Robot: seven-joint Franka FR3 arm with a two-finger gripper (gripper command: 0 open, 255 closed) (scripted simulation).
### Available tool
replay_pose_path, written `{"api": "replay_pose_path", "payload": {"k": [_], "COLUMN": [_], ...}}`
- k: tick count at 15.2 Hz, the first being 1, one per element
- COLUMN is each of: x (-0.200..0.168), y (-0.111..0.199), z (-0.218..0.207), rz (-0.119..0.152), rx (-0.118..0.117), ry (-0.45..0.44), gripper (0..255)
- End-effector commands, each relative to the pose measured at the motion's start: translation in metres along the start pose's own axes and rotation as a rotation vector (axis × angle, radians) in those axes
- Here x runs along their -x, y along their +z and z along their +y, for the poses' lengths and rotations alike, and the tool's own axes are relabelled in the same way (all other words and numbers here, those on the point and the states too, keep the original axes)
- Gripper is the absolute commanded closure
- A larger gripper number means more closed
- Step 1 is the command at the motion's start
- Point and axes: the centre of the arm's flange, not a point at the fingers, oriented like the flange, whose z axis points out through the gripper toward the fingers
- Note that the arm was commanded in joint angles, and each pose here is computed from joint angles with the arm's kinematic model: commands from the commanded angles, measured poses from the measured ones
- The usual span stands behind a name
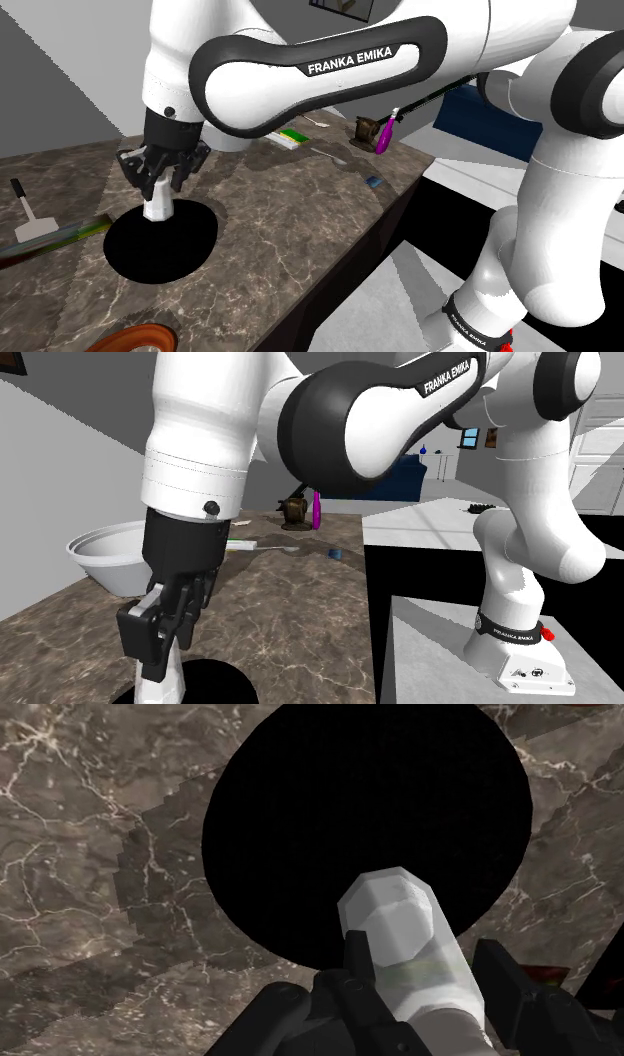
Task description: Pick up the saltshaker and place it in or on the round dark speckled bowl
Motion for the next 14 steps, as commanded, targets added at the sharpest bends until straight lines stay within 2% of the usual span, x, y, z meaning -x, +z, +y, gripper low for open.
{"api": "replay_pose_path", "payload": {"k": [1, 6, 14], "x": [0.002, 0.009, 0.009], "y": [0.011, 0.037, 0.037], "z": [0.003, 0.006, 0.006], "rz": [0.001, 0.001, 0.001], "rx": [0.0, 0.0, 0.0], "ry": [0.0, 0.0, 0.0], "gripper": [255, 255, 255]}}
